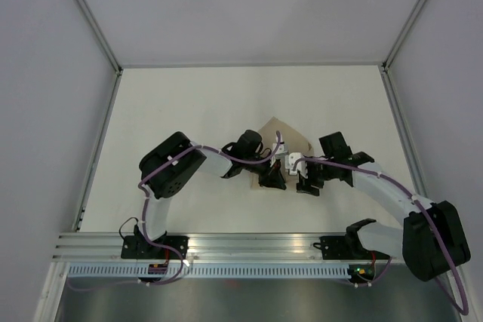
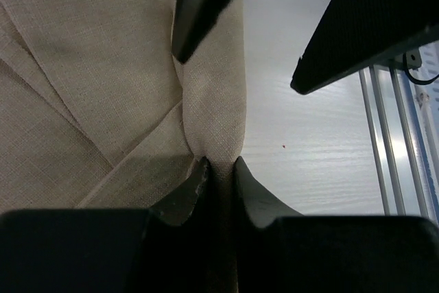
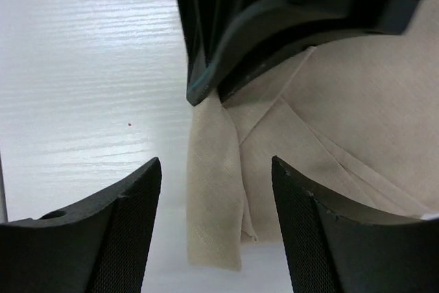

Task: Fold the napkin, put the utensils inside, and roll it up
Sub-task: Roll the napkin with the utensil

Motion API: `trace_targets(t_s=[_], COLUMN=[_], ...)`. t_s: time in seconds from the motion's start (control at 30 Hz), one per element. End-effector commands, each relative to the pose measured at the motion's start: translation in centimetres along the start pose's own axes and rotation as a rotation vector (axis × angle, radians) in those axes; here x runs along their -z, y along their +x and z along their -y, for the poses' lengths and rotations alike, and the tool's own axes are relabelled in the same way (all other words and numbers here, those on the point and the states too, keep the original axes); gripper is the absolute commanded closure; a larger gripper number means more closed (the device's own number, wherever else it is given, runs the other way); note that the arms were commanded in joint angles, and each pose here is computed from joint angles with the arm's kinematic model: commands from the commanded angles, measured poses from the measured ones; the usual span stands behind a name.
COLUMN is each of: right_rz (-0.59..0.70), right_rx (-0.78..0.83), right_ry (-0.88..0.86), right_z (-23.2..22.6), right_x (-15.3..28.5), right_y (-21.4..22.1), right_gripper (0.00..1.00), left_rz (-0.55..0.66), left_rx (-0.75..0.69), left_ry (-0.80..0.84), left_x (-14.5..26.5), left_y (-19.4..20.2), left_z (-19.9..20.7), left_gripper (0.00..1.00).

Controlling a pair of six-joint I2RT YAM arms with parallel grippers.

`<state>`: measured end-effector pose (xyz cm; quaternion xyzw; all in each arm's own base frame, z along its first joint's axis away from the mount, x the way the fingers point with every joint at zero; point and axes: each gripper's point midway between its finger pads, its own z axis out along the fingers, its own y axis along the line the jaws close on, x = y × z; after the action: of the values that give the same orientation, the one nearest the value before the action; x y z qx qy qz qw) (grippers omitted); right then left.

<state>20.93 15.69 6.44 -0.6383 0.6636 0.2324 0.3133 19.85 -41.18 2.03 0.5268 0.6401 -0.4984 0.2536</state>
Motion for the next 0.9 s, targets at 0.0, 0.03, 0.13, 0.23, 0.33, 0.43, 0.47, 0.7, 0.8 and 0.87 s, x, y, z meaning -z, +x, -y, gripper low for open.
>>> trace_targets(t_s=[0.0,0.03,0.13,0.23,0.33,0.43,0.47,0.7,0.8,0.87], right_rz=[-0.008,-0.024,-0.041,-0.052,-0.078,-0.093,-0.096,-0.141,-0.157,-0.166], right_rx=[0.171,0.179,0.199,0.226,0.253,0.266,0.274,0.293,0.315,0.318], right_ry=[0.119,0.121,0.106,0.102,0.092,0.065,0.062,0.059,0.065,0.061], right_z=[1.9,1.8,1.3,0.8,0.2,-0.7,-1.0,-1.9,-2.0,-2.0], right_x=[-0.7,-1.0,-1.6,-2.2,-3.0,-3.5,-3.6,-4.4,-4.8,-4.9], right_y=[-0.9,-0.6,-0.2,0.0,0.6,1.0,1.0,2.3,3.0,3.3], right_gripper=[0.28,0.28,0.28,0.28,0.28,0.28,0.29,0.34,0.38,0.47], left_rz=[-0.194,-0.197,-0.202,-0.21,-0.211,-0.217,-0.215,-0.219,-0.218,-0.217], left_rx=[0.279,0.284,0.3,0.308,0.321,0.329,0.332,0.343,0.344,0.342], left_ry=[0.07,0.07,0.077,0.083,0.086,0.088,0.088,0.099,0.104,0.104], left_x=[0.5,0.4,0.4,0.6,0.8,0.9,0.9,0.9,1.0,1.0], left_y=[7.7,7.9,7.9,8.2,8.2,8.4,8.3,8.4,8.4,8.3], left_z=[2.3,2.2,2.0,2.0,1.9,1.9,1.8,1.8,1.9,1.7], left_gripper=[0.98,0.98,0.98,0.98,0.98,0.98,0.98,0.98,0.98,0.98])
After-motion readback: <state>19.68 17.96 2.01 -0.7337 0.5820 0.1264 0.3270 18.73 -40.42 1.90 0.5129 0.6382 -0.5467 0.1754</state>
